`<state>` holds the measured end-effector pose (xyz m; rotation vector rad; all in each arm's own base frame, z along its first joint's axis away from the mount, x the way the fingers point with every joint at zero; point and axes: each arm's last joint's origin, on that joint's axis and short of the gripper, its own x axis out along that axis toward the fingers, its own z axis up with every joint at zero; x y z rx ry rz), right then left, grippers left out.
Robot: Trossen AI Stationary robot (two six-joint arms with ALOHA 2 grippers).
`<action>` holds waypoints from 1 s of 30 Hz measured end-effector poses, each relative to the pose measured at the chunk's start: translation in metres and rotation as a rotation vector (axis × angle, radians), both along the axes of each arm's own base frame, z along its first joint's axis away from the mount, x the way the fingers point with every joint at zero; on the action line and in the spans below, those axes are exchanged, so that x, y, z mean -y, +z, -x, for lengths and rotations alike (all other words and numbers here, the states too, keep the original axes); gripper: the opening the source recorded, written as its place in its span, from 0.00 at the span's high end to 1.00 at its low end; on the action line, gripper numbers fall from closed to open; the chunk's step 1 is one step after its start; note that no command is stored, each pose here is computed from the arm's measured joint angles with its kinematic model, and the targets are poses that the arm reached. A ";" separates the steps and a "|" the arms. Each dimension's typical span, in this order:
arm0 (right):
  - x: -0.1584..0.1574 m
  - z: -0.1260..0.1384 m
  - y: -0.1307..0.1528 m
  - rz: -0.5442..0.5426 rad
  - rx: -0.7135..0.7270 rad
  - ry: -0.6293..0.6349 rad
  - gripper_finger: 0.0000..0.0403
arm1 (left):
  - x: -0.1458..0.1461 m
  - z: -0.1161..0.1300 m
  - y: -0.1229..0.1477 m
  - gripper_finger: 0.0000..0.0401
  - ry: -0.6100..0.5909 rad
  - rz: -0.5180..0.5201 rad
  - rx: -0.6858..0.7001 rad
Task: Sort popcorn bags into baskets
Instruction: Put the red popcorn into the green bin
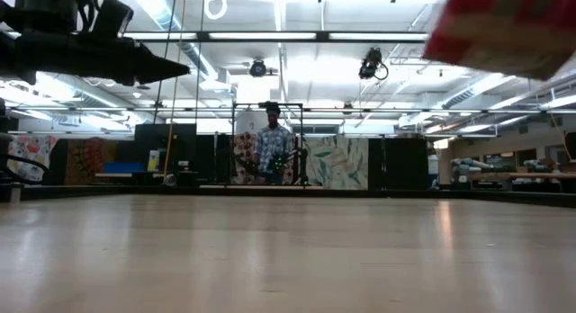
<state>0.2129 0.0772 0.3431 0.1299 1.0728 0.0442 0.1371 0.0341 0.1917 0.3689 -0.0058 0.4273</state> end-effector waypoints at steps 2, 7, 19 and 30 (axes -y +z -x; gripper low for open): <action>-0.009 0.007 0.003 -0.056 -0.011 0.068 0.94 | -0.001 0.000 0.000 0.71 0.037 0.051 0.024; -0.032 0.023 0.007 -0.161 -0.029 0.183 0.93 | -0.002 0.001 0.003 0.71 0.047 0.109 0.086; -0.113 0.046 -0.018 -0.083 -0.087 0.388 0.93 | -0.001 0.002 0.009 0.71 -0.036 0.584 0.376; -0.183 0.047 -0.068 0.055 -0.090 0.586 0.93 | -0.002 0.002 0.009 0.71 -0.046 0.752 0.460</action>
